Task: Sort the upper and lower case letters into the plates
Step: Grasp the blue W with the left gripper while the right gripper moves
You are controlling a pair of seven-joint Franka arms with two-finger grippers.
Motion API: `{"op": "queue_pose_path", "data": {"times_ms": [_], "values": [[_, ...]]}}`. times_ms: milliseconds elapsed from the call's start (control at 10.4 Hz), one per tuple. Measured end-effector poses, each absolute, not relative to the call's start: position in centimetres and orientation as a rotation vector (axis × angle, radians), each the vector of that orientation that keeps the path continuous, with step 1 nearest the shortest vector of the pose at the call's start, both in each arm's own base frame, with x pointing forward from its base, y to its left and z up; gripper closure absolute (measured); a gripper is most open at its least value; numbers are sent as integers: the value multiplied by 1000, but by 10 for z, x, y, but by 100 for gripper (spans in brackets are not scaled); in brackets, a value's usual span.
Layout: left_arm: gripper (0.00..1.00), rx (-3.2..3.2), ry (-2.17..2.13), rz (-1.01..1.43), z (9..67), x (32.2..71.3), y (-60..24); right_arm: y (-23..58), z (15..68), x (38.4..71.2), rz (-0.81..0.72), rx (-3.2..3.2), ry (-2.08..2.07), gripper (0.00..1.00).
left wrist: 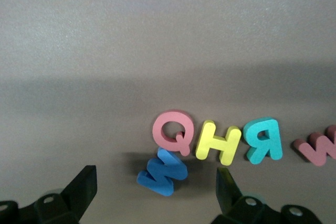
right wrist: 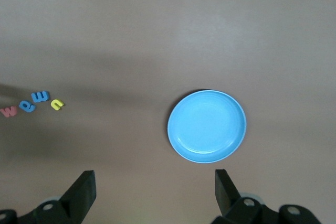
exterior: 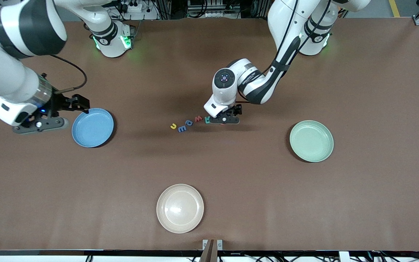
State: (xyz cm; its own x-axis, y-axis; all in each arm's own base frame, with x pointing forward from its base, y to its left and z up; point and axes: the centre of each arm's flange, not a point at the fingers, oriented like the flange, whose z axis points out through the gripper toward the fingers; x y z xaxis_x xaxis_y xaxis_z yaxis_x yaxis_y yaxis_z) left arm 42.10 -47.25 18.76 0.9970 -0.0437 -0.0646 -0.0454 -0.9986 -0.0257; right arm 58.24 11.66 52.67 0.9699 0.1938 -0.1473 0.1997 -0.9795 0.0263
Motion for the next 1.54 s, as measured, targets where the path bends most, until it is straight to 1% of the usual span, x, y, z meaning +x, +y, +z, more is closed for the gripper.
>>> {"op": "queue_pose_path", "data": {"times_ms": [192, 577, 1155, 1540], "values": [[0, -3121, 65, 99, 186, 420, -473, 138, 514, 582, -251, 3067, 350, 0], [0, -3133, 54, 111, 182, 416, -474, 168, 499, 583, -241, 3068, 235, 0], [0, -3132, 47, 124, 174, 413, -474, 179, 477, 590, -253, 3067, 229, 0], [0, -3157, 39, 110, 170, 412, -477, 191, 473, 588, -254, 3064, 228, 0]]}}
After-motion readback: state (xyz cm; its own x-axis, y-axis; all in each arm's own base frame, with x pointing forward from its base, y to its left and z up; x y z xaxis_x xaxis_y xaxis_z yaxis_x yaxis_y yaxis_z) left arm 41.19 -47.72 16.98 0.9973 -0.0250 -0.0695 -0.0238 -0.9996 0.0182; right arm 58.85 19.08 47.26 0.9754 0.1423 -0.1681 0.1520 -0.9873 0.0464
